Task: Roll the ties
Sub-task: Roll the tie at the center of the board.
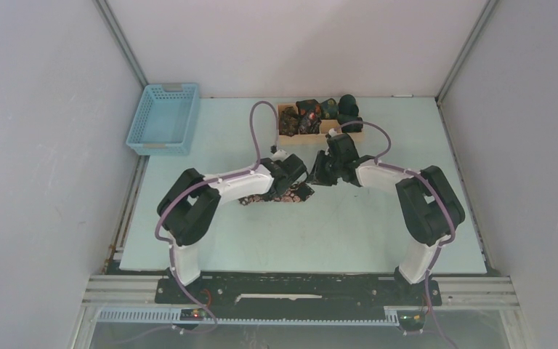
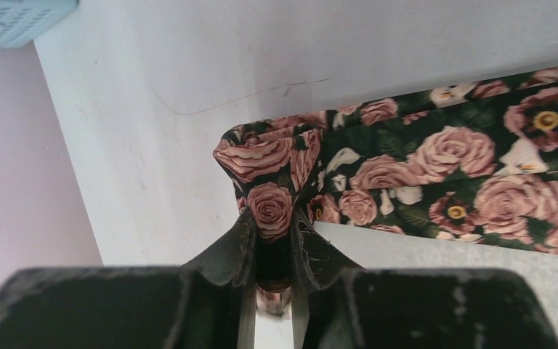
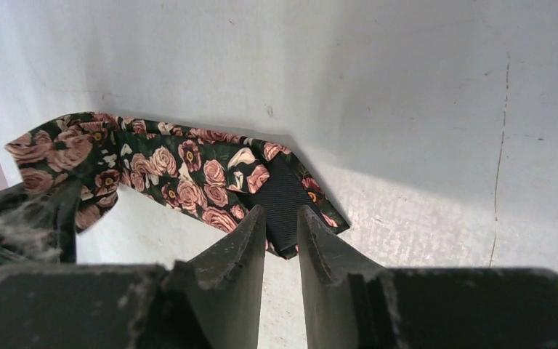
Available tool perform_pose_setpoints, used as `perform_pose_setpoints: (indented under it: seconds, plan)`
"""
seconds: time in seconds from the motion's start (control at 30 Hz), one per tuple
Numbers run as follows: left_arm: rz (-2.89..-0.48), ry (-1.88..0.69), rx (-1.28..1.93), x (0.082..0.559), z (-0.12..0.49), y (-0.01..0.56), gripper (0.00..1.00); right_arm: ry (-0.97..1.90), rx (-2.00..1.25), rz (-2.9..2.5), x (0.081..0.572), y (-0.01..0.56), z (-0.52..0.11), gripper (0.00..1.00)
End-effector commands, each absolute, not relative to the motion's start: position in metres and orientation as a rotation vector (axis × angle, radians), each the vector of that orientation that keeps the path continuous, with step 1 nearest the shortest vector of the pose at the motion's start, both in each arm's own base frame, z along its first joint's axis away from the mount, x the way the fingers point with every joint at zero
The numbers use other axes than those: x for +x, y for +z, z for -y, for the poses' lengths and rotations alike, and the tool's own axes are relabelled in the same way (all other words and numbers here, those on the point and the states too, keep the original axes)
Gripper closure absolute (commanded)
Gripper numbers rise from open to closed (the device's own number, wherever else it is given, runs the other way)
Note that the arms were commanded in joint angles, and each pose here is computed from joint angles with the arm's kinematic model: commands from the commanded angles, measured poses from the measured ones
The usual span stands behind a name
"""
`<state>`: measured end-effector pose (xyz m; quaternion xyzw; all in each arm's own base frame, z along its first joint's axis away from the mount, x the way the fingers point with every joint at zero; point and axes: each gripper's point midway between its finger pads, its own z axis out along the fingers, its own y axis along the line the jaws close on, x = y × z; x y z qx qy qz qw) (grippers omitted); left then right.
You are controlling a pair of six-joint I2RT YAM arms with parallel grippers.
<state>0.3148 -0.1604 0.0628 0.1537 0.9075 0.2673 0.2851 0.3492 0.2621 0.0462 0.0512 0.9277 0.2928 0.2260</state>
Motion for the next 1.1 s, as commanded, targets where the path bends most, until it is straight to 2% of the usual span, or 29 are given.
perform_pose_setpoints:
  seconds: [0.0, 0.33, 0.4, 0.53, 0.87, 1.07]
  plan:
    - [-2.393, 0.725, 0.428, 0.323, 0.178, 0.066, 0.80, 0.817, 0.161, -2.504, 0.356, 0.063, -0.260, 0.74]
    - [-2.435, 0.671, 0.454, 0.325, 0.203, 0.049, 0.71, 0.825, 0.177, -2.510, 0.358, 0.062, -0.256, 0.74]
    - [-2.443, 0.645, 0.453, 0.325, 0.208, 0.047, 0.66, 0.828, 0.176, -2.512, 0.357, 0.062, -0.257, 0.74]
    - [-2.461, 0.548, 0.447, 0.326, 0.220, 0.048, 0.49, 0.822, 0.177, -2.516, 0.358, 0.060, -0.255, 0.74]
    - [-2.437, 0.315, 0.404, 0.326, 0.242, 0.090, 0.27, 0.823, 0.143, -2.487, 0.360, 0.066, -0.256, 0.74]
    - [-2.391, 0.149, 0.347, 0.315, 0.243, 0.136, 0.23, 0.884, -0.006, -2.380, 0.363, 0.090, -0.279, 0.72]
